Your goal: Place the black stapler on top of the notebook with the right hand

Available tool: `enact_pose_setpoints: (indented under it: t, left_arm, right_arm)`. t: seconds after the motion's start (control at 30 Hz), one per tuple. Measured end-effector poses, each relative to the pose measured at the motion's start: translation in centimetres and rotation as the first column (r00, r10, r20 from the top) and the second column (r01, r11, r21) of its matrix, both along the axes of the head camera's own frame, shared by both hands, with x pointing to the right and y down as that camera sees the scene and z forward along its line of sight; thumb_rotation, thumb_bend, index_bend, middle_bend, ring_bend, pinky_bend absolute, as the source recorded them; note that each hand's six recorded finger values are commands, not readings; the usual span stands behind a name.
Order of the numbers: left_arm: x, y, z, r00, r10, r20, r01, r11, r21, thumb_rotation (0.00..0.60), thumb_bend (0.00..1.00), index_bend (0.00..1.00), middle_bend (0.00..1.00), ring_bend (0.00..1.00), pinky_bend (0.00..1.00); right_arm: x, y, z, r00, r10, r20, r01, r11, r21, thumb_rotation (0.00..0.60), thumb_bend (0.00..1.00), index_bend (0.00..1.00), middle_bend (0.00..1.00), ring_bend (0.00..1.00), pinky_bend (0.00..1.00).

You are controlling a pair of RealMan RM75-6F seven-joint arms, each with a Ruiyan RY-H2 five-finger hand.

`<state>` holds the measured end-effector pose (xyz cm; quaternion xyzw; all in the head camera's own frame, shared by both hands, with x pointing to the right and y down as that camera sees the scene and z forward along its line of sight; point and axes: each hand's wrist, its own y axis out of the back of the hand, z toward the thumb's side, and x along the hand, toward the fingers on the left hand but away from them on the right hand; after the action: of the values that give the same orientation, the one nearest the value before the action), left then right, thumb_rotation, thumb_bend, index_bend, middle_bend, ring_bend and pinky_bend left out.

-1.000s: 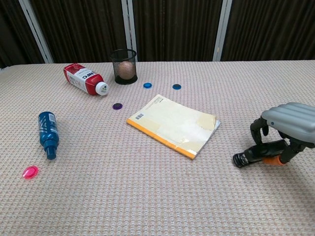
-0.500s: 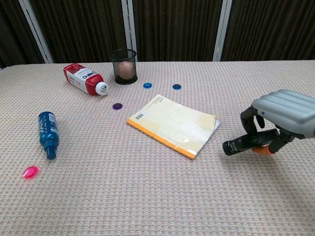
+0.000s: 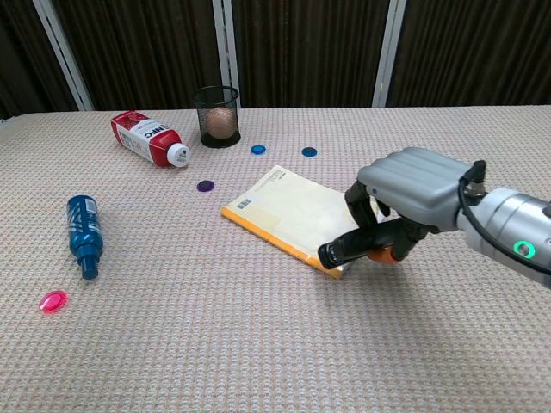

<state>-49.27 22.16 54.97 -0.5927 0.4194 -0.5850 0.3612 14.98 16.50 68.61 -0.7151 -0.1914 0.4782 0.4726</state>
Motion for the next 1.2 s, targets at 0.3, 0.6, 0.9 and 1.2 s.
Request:
enact_pose_setpoints:
  t: [0.3,0.6,0.9,1.2]
  left_arm:
    - [-0.8,0.0,-0.4,0.999,-0.02,-0.026,0.02,1.0,0.004,0.6,0.31,0.06,0.0,0.0,0.16]
    - [-1.8,-0.3,-0.1,0.999,-0.047,-0.028,0.047,0.999,-0.009,0.6,0.31,0.06,0.0,0.0,0.16]
    - [-2.0,-0.4,-0.1,0.998,-0.049,-0.033,0.049,0.999,-0.01,0.6,0.31,0.06,0.0,0.0,0.16]
    - [-1.7,-0.3,-0.1,0.999,-0.037,-0.036,0.037,0.999,-0.011,0.6,0.31,0.06,0.0,0.0,0.16]
  right_arm:
    - [-3.1,-2.0,1.3,1.0,0.0,-0.022,-0.001,1.0,-0.013,0.6,0.23,0.68,0.52,0.49,0.64]
    - [-4.7,-4.5,1.5,0.999,0.022,-0.024,-0.023,1.0,-0.012,0.6,0.23,0.68,0.52,0.49,0.64]
    - [-4.8,-5.0,2.4,0.998,0.035,-0.051,-0.036,0.999,-0.03,0.6,0.23,0.68,0.52,0.49,0.64]
    - [-4.6,-5.4,3.2,0.997,0.045,-0.068,-0.047,0.999,-0.027,0.6,0.23,0.65,0.52,0.49,0.64]
